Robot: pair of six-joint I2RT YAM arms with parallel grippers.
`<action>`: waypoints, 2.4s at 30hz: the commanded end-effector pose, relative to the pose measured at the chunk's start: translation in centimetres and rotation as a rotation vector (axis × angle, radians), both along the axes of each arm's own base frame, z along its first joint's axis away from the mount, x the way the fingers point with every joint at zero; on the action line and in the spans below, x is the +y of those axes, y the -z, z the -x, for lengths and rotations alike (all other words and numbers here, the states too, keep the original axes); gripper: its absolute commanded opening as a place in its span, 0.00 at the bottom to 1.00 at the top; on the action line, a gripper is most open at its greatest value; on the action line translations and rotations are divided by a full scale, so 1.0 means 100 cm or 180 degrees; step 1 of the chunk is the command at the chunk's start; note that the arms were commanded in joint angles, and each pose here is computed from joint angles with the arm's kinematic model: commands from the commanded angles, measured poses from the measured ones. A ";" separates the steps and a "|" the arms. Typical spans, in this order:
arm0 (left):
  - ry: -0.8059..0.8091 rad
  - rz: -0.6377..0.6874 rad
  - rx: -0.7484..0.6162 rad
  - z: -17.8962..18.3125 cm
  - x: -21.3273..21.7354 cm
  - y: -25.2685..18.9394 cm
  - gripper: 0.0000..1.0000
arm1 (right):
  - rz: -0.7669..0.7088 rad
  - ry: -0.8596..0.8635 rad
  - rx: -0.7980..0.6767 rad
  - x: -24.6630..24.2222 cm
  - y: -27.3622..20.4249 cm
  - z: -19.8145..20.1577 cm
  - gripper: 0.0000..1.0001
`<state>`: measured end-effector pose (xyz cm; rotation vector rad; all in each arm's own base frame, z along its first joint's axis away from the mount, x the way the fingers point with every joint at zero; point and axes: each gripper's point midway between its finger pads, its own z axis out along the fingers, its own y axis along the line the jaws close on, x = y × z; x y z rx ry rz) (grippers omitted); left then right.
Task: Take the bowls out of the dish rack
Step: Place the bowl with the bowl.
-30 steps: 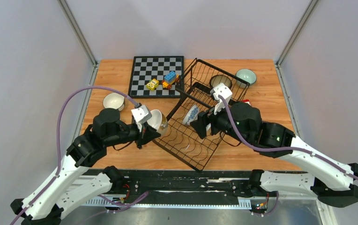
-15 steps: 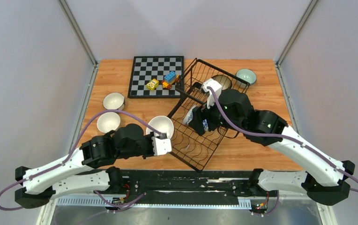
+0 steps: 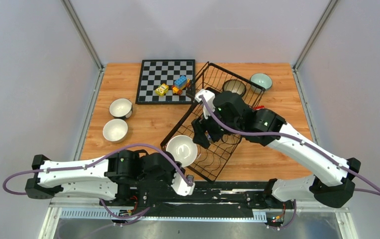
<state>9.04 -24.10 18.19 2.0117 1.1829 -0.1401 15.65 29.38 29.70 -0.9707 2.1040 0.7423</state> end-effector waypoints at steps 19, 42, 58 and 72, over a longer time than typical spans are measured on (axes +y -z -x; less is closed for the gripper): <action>0.0652 -0.0015 0.0333 0.034 -0.022 -0.002 0.00 | 0.0600 -0.0341 -0.0021 0.014 0.061 0.018 0.69; 0.0553 0.0027 0.0488 0.038 -0.027 -0.005 0.00 | 0.1119 -0.0421 0.0188 0.011 0.118 0.025 0.46; 0.0408 0.0099 0.0663 0.041 -0.032 0.001 0.00 | 0.1433 -0.0229 0.0130 0.004 0.137 0.016 0.04; -0.0943 0.0830 0.0715 0.001 -0.035 -0.009 0.99 | 0.1121 0.0595 -0.0293 -0.023 0.089 -0.018 0.00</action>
